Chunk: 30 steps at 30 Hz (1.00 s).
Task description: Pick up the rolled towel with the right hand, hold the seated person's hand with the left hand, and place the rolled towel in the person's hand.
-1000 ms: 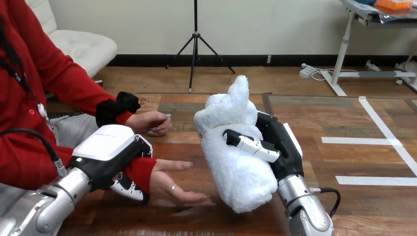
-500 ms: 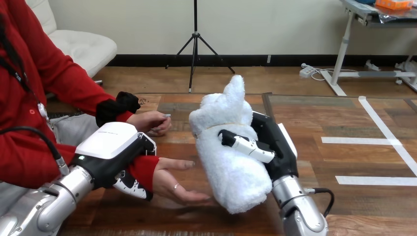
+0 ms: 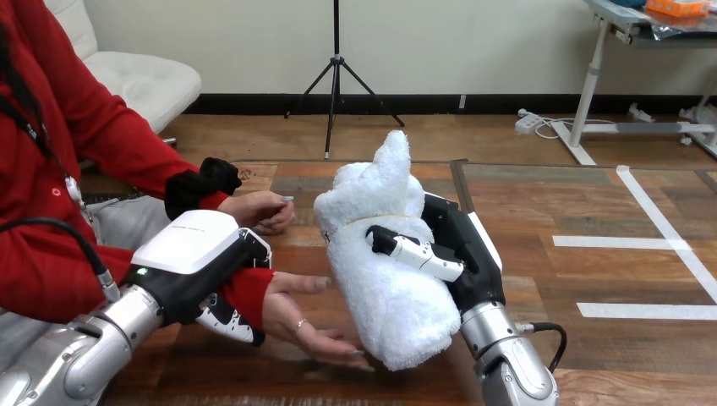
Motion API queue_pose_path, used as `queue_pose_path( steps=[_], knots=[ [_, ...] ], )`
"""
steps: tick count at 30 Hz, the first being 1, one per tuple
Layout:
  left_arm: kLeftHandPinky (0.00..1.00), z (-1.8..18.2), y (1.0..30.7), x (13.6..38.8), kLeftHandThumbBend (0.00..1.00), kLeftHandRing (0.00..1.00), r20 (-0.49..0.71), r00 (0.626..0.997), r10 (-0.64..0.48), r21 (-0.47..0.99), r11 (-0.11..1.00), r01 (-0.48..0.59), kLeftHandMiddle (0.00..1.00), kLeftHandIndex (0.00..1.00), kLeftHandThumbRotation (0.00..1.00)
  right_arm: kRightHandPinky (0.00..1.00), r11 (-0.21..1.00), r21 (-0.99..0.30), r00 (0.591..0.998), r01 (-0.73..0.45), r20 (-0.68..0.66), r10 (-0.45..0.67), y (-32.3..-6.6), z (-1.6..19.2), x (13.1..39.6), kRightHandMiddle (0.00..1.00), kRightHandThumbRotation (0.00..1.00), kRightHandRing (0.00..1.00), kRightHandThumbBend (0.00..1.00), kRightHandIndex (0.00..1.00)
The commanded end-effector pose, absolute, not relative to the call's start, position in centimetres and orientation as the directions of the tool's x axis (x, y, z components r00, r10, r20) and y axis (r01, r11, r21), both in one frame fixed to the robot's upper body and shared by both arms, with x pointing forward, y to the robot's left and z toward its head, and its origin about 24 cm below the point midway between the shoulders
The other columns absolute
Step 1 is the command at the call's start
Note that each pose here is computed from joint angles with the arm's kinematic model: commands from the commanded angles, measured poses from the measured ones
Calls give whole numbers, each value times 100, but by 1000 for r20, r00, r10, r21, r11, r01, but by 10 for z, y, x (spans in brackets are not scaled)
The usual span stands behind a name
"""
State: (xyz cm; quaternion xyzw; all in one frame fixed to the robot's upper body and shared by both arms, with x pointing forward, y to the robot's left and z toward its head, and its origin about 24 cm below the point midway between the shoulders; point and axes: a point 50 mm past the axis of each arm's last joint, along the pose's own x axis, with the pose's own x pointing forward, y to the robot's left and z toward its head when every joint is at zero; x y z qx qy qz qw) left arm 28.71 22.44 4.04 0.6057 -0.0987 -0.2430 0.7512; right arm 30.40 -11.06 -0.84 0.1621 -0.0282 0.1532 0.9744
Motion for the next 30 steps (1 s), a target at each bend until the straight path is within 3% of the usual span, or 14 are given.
queue_pose_path(
  steps=[1,30],
  knots=[
    [27,74,205,302,80,31,30,841,-540,966,233,115,36,36,5,6,896,254,919,-365,253,302,-101,30,327,23,0,13,64,27],
    [26,78,202,304,81,29,36,839,-543,965,238,112,34,35,4,7,870,293,902,-396,301,309,-85,27,317,24,0,13,63,28]
  ],
)
